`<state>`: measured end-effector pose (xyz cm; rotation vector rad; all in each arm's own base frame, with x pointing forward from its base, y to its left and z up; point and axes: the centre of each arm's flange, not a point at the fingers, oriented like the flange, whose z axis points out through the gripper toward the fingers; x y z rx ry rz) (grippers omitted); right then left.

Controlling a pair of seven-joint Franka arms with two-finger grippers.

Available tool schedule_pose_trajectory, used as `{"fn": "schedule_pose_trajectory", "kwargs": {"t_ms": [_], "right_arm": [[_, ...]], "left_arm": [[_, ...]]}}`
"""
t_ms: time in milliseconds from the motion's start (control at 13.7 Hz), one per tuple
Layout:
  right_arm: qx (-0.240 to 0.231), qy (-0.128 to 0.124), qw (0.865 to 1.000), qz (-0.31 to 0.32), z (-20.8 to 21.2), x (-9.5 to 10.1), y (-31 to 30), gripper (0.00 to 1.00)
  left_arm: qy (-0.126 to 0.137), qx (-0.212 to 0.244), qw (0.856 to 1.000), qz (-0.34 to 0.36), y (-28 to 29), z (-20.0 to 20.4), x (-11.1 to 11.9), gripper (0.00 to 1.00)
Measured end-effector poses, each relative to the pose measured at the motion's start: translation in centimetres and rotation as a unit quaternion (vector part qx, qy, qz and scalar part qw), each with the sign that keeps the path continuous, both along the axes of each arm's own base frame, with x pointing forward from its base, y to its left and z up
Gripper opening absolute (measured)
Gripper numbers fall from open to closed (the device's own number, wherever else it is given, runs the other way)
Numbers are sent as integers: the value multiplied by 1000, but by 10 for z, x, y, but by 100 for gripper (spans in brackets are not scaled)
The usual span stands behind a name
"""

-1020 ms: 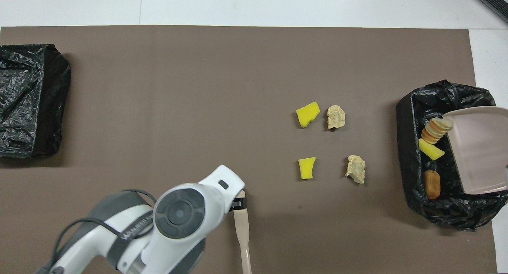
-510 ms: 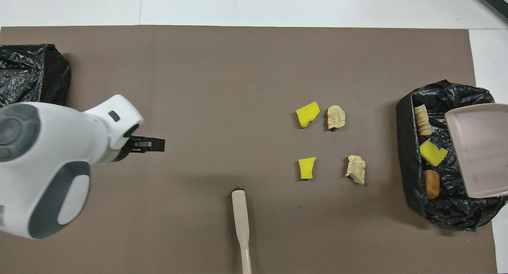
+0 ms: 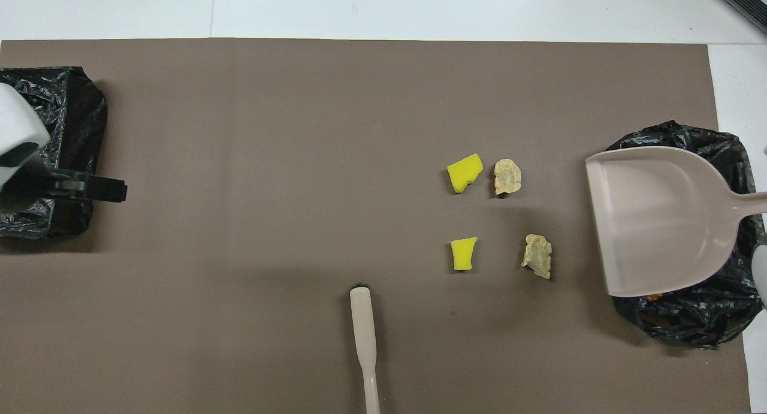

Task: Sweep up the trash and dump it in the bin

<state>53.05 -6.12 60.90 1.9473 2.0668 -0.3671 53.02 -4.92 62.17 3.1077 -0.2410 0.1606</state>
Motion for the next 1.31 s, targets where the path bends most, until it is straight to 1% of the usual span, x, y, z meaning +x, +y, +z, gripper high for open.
{"fn": "schedule_pose_trajectory", "kwargs": {"t_ms": [73,218,364,437,655,801,947,1092,1238,1311], "right_arm": [[30,-6,1000,3,-4,4,10,33],[75,-7,997,6,-23,17,49,33],[103,-6,995,8,-52,34,103,33],[116,-6,993,3,-65,39,127,33],[148,-1,989,-32,-99,45,190,33],[153,-10,985,-84,-114,48,228,33],[157,-21,976,-149,-124,48,261,33],[172,-27,961,-215,-128,44,287,33],[171,-33,944,-280,-135,31,323,33],[166,-37,932,-319,-142,23,344,33]], "left_arm": [[-3,2,1000,8,13,11,2,100],[-3,4,1000,15,25,18,10,100],[4,5,1000,16,24,12,21,100],[8,6,1000,16,23,7,24,100],[10,8,1000,8,21,5,28,100],[9,8,1000,3,21,5,27,100],[11,8,1000,6,25,5,27,100],[14,8,1000,10,30,5,27,100],[16,8,1000,9,32,4,26,100],[16,8,1000,9,32,5,26,100]]}}
